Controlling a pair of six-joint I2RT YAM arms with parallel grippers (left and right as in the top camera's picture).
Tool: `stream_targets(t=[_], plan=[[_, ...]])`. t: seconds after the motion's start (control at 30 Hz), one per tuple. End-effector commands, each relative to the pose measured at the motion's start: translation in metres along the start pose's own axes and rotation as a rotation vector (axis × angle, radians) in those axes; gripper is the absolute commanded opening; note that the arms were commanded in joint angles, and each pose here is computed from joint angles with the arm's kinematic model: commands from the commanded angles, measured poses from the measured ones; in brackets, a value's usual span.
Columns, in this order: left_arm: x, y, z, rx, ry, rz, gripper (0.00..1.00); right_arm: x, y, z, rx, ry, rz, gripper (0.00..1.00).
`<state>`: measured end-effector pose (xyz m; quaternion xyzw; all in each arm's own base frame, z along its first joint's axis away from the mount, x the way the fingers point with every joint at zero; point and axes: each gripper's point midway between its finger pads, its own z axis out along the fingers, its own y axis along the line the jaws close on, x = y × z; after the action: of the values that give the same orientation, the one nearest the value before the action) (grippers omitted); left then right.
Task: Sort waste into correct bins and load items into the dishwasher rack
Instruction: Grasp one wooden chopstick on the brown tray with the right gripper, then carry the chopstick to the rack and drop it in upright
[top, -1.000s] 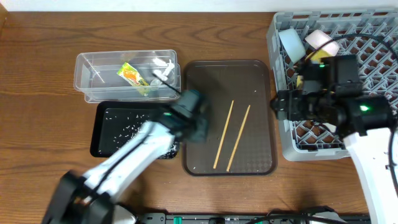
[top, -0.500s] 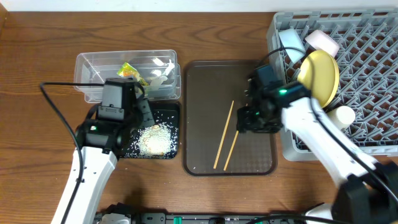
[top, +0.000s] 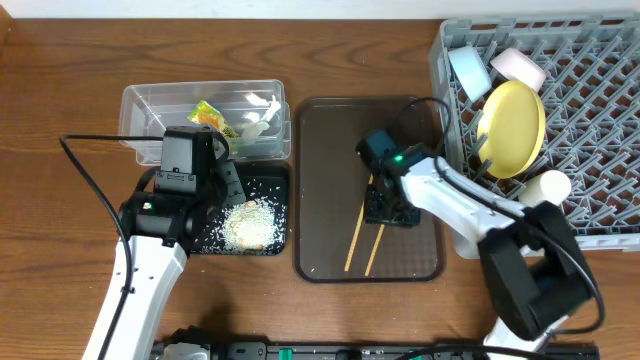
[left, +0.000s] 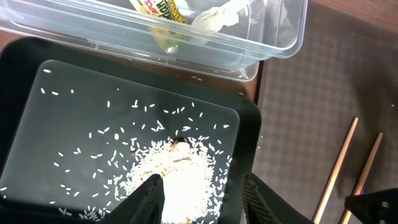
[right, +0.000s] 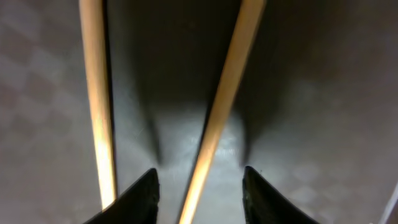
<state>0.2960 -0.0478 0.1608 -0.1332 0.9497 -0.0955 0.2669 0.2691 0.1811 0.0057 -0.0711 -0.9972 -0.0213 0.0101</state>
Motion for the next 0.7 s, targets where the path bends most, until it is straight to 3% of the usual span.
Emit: stream_targets(t=[0.0,0.1,0.2,0.4,0.67], plan=[[-0.008,0.0,-0.006,-0.005,-0.025,0.007,0.44,0.002,-0.004,0.012,0.048,0.0,0.045,0.27],[-0.008,0.0,-0.006,-0.005,-0.025,0.007,0.44,0.001,-0.003,0.015,0.05,0.0,0.053,0.22],[-0.008,0.0,-0.006,-0.005,-0.025,0.007,0.44,0.0,-0.004,0.014,0.052,-0.005,0.053,0.02],[-0.008,0.0,-0.006,-0.005,-0.025,0.007,0.44,-0.014,-0.011,-0.002,0.04,-0.045,0.049,0.01],[-0.008,0.0,-0.006,-0.005,-0.025,0.007,0.44,-0.073,-0.033,-0.116,-0.063,-0.285,-0.169,0.01]])
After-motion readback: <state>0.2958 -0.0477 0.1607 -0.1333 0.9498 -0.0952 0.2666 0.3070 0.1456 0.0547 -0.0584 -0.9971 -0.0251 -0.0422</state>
